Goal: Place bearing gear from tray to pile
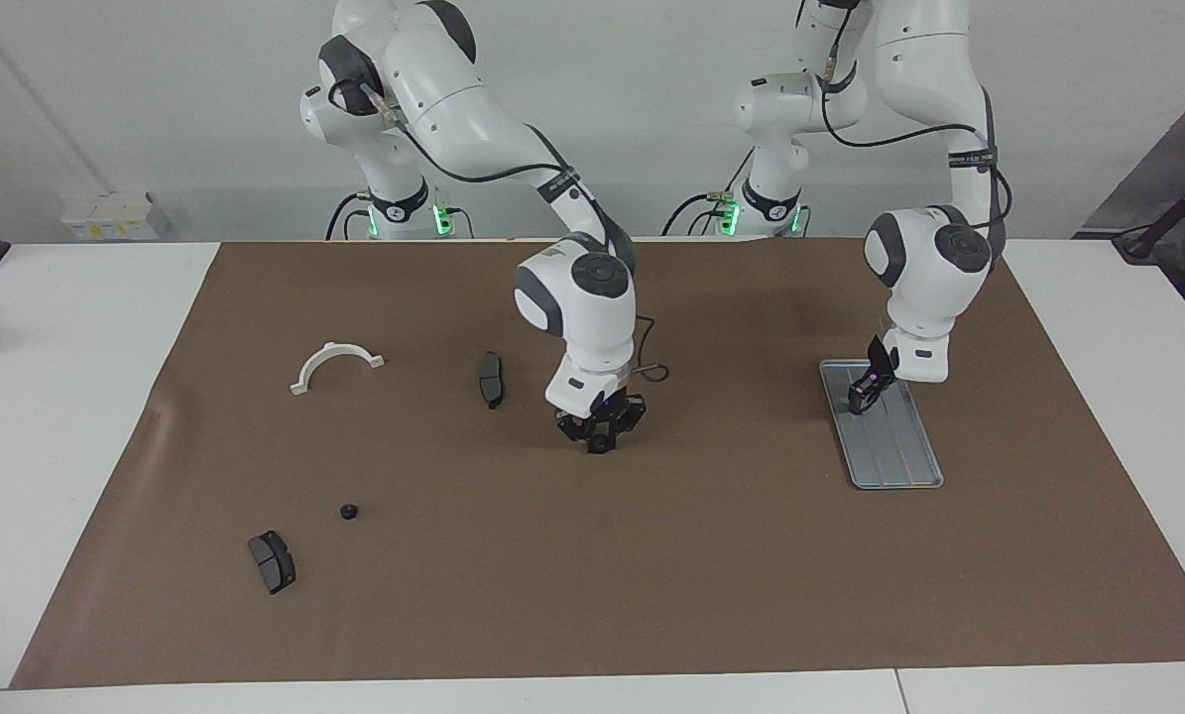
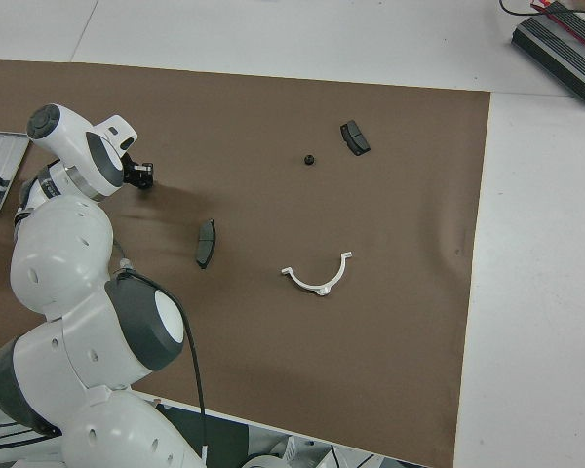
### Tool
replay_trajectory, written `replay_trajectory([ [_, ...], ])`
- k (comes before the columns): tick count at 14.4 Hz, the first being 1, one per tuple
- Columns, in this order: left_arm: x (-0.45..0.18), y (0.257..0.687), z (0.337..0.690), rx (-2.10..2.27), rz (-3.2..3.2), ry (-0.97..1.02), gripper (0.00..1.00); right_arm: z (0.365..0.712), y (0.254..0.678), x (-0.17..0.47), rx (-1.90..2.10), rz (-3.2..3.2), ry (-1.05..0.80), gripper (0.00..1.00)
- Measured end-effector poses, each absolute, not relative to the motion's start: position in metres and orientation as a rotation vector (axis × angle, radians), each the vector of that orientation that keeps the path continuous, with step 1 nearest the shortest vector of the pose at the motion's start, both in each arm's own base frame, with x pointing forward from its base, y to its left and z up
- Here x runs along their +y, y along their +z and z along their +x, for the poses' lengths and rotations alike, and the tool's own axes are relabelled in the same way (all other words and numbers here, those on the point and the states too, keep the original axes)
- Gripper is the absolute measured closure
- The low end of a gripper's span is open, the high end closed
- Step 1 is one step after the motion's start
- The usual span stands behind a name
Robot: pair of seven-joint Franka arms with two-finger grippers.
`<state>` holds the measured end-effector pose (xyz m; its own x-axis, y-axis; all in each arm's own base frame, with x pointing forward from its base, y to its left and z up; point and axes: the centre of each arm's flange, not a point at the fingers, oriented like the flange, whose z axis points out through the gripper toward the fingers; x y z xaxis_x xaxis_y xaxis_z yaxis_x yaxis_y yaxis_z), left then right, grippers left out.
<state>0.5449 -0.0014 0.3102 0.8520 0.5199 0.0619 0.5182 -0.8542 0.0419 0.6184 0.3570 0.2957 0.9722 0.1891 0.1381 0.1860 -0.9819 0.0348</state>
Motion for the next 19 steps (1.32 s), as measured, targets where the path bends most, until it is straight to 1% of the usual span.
replay_trajectory([
  [3,-0.006,0.350,0.568,0.803,3.010,0.114,0.65,0.657,0.310,0.280,0.335,3.072,0.220,0.65],
  [5,-0.023,0.379,0.583,0.746,3.012,0.154,0.65,0.676,0.318,0.226,0.356,3.054,0.205,0.65],
  [7,-0.062,0.392,0.586,0.641,3.023,0.185,0.65,0.688,0.322,0.177,0.369,3.040,0.178,0.65],
  [9,-0.117,0.395,0.580,0.502,3.038,0.194,0.65,0.695,0.319,0.135,0.344,3.035,0.132,0.65],
  [11,-0.174,0.396,0.568,0.394,3.028,0.203,0.65,0.696,0.313,0.095,0.297,3.035,0.082,0.65],
  [14,-0.257,0.387,0.548,0.431,2.948,0.208,0.65,0.685,0.311,0.041,0.246,3.035,0.013,0.65],
  [17,-0.323,0.355,0.540,0.447,2.926,0.185,0.65,0.663,0.313,0.021,0.205,3.033,-0.067,0.65],
  [19,-0.344,0.332,0.539,0.443,2.922,0.177,0.65,0.648,0.311,0.021,0.206,3.031,-0.104,0.65],
])
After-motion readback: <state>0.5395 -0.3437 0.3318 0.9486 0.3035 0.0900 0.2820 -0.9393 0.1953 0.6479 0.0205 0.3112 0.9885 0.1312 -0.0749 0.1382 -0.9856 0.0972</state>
